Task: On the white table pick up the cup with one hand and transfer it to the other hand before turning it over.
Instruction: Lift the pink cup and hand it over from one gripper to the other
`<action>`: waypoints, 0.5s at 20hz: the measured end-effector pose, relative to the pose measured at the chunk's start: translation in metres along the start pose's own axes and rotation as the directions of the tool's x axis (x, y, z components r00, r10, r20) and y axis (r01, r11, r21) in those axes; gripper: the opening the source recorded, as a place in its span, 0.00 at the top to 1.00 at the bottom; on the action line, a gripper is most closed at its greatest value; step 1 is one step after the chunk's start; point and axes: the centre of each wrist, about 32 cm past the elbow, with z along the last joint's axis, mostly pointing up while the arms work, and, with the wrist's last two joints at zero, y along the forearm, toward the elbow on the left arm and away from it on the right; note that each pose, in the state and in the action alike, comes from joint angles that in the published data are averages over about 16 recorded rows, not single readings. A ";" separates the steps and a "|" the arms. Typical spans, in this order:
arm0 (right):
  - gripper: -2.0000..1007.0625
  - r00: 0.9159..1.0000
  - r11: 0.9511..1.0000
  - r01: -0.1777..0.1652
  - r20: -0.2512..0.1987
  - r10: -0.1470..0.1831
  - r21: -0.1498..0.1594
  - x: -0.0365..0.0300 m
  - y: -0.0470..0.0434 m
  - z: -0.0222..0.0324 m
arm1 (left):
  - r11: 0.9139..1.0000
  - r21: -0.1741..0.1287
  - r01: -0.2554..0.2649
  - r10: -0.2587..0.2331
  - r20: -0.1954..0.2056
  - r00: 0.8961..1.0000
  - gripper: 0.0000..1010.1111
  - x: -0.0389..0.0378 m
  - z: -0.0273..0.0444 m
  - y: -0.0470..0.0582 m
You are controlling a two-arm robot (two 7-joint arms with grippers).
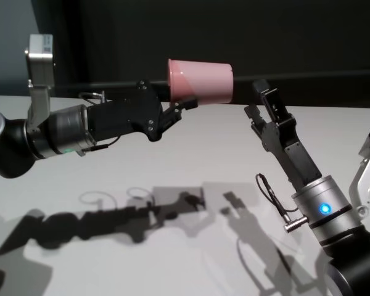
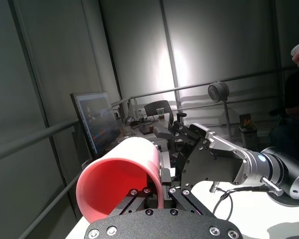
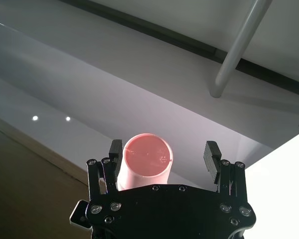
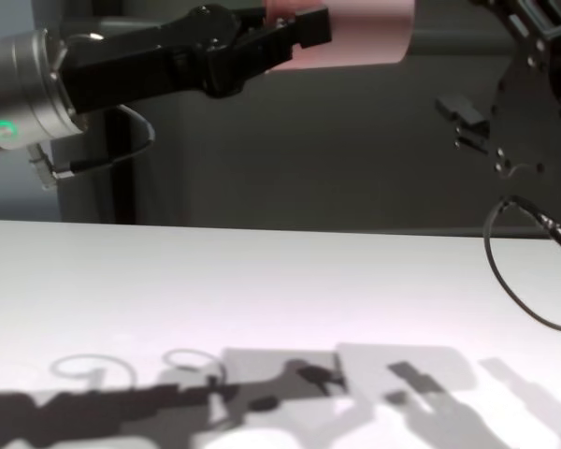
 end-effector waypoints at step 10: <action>0.00 1.000 1.000 -0.002 -0.013 0.002 0.009 -0.0002 0.0029 -0.0001 | 1.000 0.000 0.000 0.000 0.000 1.000 0.95 0.0000 0.0000 0.000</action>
